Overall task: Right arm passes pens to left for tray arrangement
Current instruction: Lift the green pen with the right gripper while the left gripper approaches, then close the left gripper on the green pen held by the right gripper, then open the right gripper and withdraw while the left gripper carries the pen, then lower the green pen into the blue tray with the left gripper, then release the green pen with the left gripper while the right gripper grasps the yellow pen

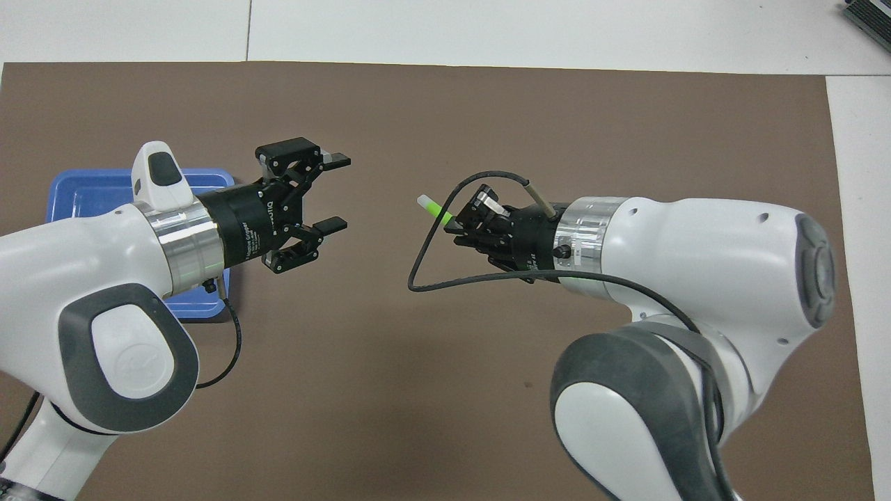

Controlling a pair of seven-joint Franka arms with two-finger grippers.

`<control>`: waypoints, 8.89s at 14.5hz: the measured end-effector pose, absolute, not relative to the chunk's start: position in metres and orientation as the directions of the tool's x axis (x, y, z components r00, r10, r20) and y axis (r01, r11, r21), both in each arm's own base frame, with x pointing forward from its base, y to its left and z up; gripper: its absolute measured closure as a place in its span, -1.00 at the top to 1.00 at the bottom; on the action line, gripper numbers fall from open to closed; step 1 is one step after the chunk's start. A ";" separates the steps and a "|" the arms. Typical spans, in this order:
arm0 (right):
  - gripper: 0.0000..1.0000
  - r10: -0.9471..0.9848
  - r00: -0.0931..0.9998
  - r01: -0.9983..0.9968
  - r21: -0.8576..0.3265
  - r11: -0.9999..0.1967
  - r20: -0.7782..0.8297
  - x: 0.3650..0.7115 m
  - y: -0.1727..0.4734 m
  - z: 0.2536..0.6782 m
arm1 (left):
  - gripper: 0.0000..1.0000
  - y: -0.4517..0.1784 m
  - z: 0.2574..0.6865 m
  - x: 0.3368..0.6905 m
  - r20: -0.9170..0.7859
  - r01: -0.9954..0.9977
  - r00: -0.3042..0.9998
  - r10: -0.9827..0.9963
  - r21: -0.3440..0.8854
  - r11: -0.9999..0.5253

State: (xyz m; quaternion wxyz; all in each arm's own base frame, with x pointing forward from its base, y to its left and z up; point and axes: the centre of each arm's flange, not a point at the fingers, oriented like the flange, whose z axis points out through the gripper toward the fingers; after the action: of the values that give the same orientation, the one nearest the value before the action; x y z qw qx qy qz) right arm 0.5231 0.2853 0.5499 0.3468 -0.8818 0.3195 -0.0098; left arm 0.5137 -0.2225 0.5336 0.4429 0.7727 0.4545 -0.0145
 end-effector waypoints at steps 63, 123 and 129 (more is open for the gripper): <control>1.00 -0.029 0.999 -0.028 -0.106 -0.994 0.015 0.536 0.136 0.503 | -0.65 -0.269 0.475 0.521 -0.395 0.596 0.803 0.447 0.530 -0.603; -0.62 0.235 0.959 0.252 0.097 -0.963 -0.158 0.533 0.014 0.484 | -0.46 -0.008 0.301 0.585 -0.077 -0.141 0.986 -0.146 0.065 -0.988; -0.62 0.264 0.951 0.282 0.101 -0.954 -0.162 0.532 0.025 0.561 | 0.79 -0.009 0.301 0.586 -0.076 -0.121 0.989 -0.128 0.081 -0.989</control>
State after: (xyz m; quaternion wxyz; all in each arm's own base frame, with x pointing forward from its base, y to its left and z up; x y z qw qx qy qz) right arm 0.5321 0.0252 0.5606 -0.0614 -0.9857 -0.1386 0.0737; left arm 0.5858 -0.0088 0.3008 0.0383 0.9965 -0.0625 -0.0407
